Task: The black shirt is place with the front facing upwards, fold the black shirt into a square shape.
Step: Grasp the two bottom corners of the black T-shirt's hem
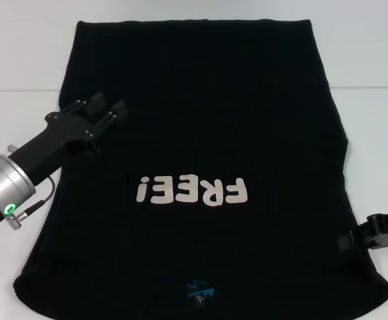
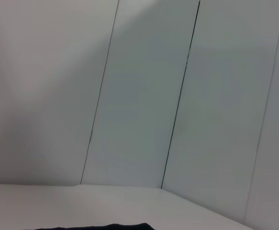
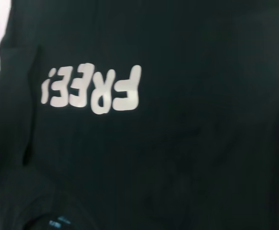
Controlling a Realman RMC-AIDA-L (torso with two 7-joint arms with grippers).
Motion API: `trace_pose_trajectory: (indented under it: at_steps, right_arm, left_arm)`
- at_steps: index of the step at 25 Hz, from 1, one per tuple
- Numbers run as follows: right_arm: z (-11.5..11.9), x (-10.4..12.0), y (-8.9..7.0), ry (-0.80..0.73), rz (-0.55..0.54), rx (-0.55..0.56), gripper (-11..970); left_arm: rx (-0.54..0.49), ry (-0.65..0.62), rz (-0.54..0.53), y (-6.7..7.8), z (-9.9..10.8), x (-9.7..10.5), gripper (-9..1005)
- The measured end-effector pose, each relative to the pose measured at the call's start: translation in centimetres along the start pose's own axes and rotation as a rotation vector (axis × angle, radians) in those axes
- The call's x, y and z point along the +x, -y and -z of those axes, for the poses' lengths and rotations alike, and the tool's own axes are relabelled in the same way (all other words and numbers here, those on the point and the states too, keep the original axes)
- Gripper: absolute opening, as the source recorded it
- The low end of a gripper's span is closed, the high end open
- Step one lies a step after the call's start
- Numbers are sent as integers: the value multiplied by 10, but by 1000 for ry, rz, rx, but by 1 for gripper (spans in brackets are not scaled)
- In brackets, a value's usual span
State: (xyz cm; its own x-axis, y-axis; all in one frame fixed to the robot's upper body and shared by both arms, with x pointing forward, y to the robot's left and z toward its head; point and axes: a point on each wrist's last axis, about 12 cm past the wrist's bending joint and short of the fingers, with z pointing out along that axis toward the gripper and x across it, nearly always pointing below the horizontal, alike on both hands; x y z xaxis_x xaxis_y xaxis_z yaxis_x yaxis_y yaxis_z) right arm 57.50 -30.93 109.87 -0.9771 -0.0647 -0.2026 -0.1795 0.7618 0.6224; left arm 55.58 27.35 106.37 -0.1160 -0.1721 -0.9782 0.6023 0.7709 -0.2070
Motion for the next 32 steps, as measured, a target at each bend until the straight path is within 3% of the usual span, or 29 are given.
trace_pose_trajectory:
  at_steps: [2,12,19,24,30,32]
  right_arm:
    - [-1,2,4,0,-11,21,221]
    - [0,5,9,12,-22,31,219]
    - [34,1,4,131,13,-102,221]
    - [55,19,21,148,-44,-105,225]
    - [56,43,40,156,-108,-92,230]
    - [52,48,42,149,-121,-93,311]
  left_arm:
    - [-1,0,-2,0,0,0,481]
    - [-1,0,-2,0,0,0,481]
    - [1,1,-1,0,-1,-1,481]
    - [5,5,-4,0,-4,-2,480]
    - [16,6,-15,1,-11,-6,480]
    - [23,8,-19,1,-14,-8,480]
